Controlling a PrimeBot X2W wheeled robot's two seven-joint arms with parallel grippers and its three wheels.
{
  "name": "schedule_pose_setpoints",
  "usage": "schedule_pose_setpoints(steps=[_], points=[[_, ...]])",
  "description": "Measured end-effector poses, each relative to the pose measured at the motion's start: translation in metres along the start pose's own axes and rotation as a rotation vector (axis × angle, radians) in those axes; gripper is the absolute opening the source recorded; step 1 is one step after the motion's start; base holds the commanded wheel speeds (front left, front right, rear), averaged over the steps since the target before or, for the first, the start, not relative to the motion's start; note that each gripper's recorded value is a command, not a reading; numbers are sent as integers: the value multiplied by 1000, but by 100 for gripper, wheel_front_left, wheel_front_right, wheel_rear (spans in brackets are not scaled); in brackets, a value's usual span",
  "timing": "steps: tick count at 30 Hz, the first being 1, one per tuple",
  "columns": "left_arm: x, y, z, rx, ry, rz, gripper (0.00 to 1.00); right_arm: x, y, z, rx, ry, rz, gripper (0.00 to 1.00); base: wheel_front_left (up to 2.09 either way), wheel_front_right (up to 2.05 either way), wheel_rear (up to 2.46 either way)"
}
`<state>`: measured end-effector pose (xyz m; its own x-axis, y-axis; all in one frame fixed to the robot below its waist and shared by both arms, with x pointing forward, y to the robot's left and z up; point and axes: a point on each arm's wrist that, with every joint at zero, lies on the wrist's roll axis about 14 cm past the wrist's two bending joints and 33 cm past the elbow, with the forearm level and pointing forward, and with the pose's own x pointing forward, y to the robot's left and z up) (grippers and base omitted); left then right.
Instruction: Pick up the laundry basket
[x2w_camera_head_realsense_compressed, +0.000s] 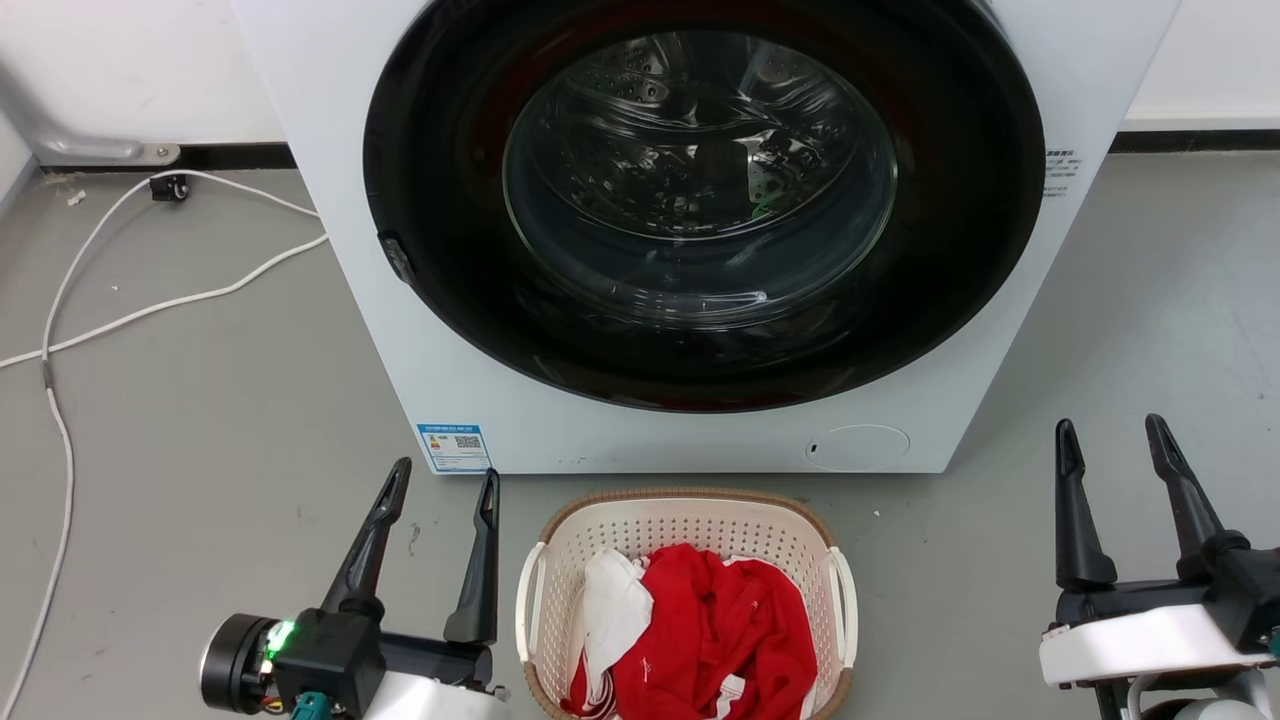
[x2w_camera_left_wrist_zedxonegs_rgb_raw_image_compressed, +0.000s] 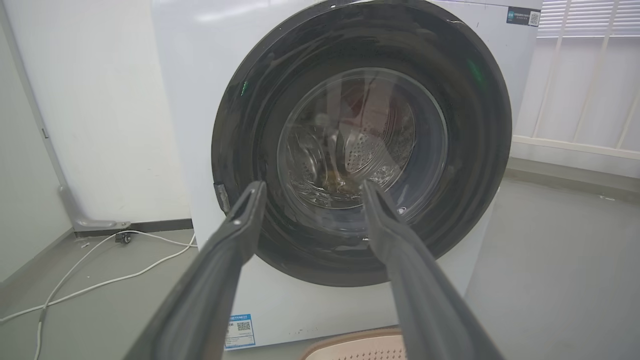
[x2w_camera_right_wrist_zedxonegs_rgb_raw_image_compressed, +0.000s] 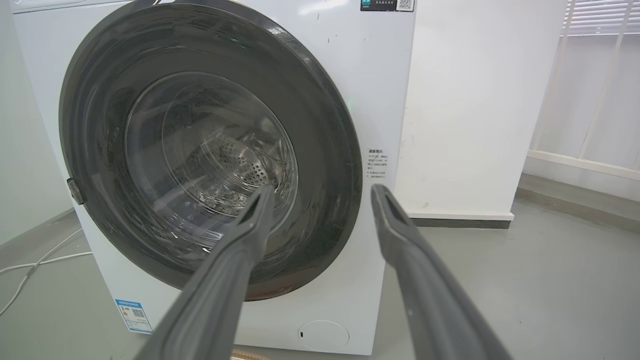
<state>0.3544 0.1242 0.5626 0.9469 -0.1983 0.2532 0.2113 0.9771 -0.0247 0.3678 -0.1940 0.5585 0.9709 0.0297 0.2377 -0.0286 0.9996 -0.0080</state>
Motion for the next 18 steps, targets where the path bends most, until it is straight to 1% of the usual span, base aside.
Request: schedule_pose_setpoints(steps=[4,18], points=[[1,-1,1,18,-7,-5,100,0,0,-1,-24,0,4,100,0,0,0],[3,3,-8,9,18,3,100,3,-2,-8,-25,19,0,100,0,0,0]])
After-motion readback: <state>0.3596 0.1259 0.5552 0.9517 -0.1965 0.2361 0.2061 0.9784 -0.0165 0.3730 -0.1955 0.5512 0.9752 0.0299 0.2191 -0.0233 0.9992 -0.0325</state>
